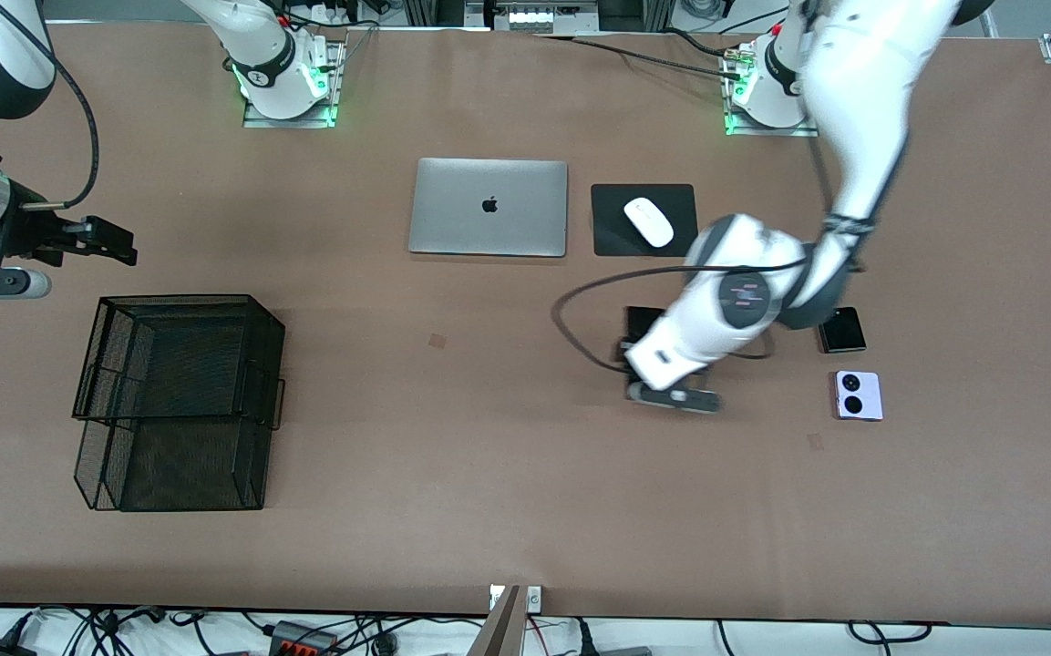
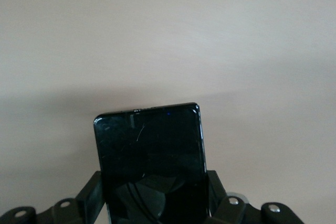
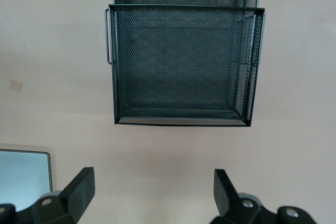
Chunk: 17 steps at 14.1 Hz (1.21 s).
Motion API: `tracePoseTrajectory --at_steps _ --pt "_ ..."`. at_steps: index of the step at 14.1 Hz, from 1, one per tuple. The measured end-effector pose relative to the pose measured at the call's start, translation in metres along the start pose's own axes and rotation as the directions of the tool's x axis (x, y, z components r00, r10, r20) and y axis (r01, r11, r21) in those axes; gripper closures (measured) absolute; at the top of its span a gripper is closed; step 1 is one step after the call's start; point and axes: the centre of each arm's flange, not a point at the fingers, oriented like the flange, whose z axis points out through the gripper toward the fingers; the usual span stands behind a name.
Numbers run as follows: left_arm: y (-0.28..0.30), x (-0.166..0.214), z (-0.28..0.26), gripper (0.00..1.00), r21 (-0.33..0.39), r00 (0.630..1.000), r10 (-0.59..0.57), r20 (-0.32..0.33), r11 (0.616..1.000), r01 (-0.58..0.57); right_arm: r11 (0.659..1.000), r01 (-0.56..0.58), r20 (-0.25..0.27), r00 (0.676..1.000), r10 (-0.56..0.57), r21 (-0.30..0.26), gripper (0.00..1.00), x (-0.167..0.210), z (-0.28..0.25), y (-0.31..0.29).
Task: Place phones with both arms
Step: 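Carry the slab phone to the table middle and open the left gripper, then grasp the slab phone with the right gripper while the left gripper grasps the white phone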
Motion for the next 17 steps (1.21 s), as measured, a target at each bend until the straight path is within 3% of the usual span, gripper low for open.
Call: tracePoseTrajectory --at_steps 3,7,9,11,14,17 --pt "0.07 -0.011 0.055 0.19 -0.019 1.0 -0.012 0.022 1.0 0.013 0.999 0.011 0.019 1.0 -0.012 0.03 0.0 0.018 0.017 -0.011" --pt "0.091 -0.012 0.089 0.19 -0.049 1.0 -0.021 -0.001 0.999 0.021 0.998 0.015 0.025 1.0 -0.016 0.055 0.0 0.035 0.039 -0.019" --pt "0.092 -0.009 0.087 0.04 -0.058 1.0 -0.025 -0.016 0.998 0.024 0.998 0.015 0.02 1.0 -0.016 0.056 0.0 0.037 0.041 -0.019" --pt "0.084 -0.001 0.077 0.0 -0.048 0.999 -0.042 -0.016 0.998 0.041 0.998 0.014 0.008 1.0 -0.015 0.057 0.0 0.039 0.04 -0.019" --pt "0.022 0.021 0.03 0.0 0.102 0.993 -0.101 0.065 0.99 0.094 0.998 0.02 0.018 1.0 -0.021 0.06 0.0 0.043 0.048 -0.023" --pt "-0.071 0.037 -0.043 0.0 0.325 0.98 -0.175 0.094 0.936 0.136 0.996 0.055 0.038 0.998 -0.058 0.073 0.0 0.047 0.062 -0.049"
